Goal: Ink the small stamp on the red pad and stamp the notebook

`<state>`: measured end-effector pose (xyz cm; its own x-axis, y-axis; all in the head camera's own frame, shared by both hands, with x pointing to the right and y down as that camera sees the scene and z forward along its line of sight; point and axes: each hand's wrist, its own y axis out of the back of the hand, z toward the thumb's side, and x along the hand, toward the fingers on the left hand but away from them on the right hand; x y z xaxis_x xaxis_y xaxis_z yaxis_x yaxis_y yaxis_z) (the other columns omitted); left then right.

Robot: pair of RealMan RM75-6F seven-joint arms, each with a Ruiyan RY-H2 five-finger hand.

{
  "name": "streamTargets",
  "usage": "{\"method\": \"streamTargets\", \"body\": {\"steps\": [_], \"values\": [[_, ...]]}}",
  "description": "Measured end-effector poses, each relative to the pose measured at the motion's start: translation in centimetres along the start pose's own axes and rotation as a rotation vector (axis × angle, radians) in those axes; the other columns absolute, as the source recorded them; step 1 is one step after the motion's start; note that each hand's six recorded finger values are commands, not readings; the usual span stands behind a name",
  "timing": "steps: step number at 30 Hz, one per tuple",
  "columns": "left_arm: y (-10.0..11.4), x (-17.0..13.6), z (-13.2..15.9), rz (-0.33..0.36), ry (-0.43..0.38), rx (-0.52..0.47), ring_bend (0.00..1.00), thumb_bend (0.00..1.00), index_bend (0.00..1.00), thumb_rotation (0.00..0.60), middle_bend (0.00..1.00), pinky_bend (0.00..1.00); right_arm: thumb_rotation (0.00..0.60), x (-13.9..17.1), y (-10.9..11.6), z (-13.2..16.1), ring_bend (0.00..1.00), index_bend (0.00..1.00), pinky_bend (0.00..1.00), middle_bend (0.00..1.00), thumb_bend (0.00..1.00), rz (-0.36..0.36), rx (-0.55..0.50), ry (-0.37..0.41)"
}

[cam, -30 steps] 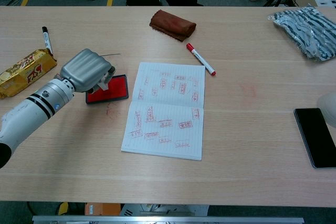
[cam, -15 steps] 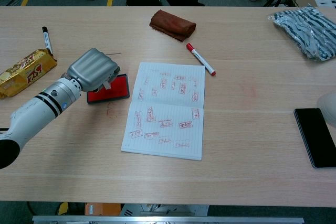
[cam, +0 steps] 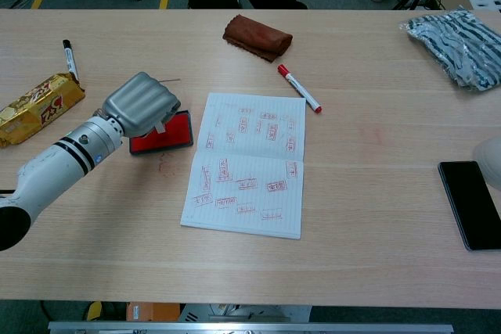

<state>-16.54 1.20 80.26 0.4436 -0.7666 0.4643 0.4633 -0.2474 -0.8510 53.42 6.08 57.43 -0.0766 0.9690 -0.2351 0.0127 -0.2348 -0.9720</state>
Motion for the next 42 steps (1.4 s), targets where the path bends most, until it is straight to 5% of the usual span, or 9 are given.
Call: {"method": "streamTargets", "body": {"steps": [12, 23, 34, 42], "values": [[0.4, -0.1, 0.0, 0.012, -0.002, 0.007, 1.00, 0.29, 0.58, 0.600, 1.00, 1.00, 0.600, 0.0, 0.1, -0.1, 0.36, 0.33, 0.46, 0.40, 0.16, -0.005, -0.002, -0.001], [3.7, -1.0, 0.2, 0.106, -0.015, -0.031, 1.00, 0.29, 0.58, 0.600, 1.00, 1.00, 0.600, 0.1, 0.2, -0.2, 0.36, 0.33, 0.46, 0.40, 0.16, -0.010, -0.010, 0.002], [7.3, -2.4, 4.7, 0.191, -0.128, -0.058, 1.00, 0.29, 0.58, 0.600, 1.00, 1.00, 0.600, 0.1, 0.2, -0.3, 0.36, 0.33, 0.46, 0.40, 0.16, -0.009, -0.013, 0.005], [7.5, -2.5, 8.1, 0.193, -0.199, -0.046, 1.00, 0.29, 0.58, 0.600, 1.00, 1.00, 0.600, 0.2, 0.1, -0.6, 0.36, 0.33, 0.46, 0.40, 0.16, -0.005, -0.011, -0.002]]}}
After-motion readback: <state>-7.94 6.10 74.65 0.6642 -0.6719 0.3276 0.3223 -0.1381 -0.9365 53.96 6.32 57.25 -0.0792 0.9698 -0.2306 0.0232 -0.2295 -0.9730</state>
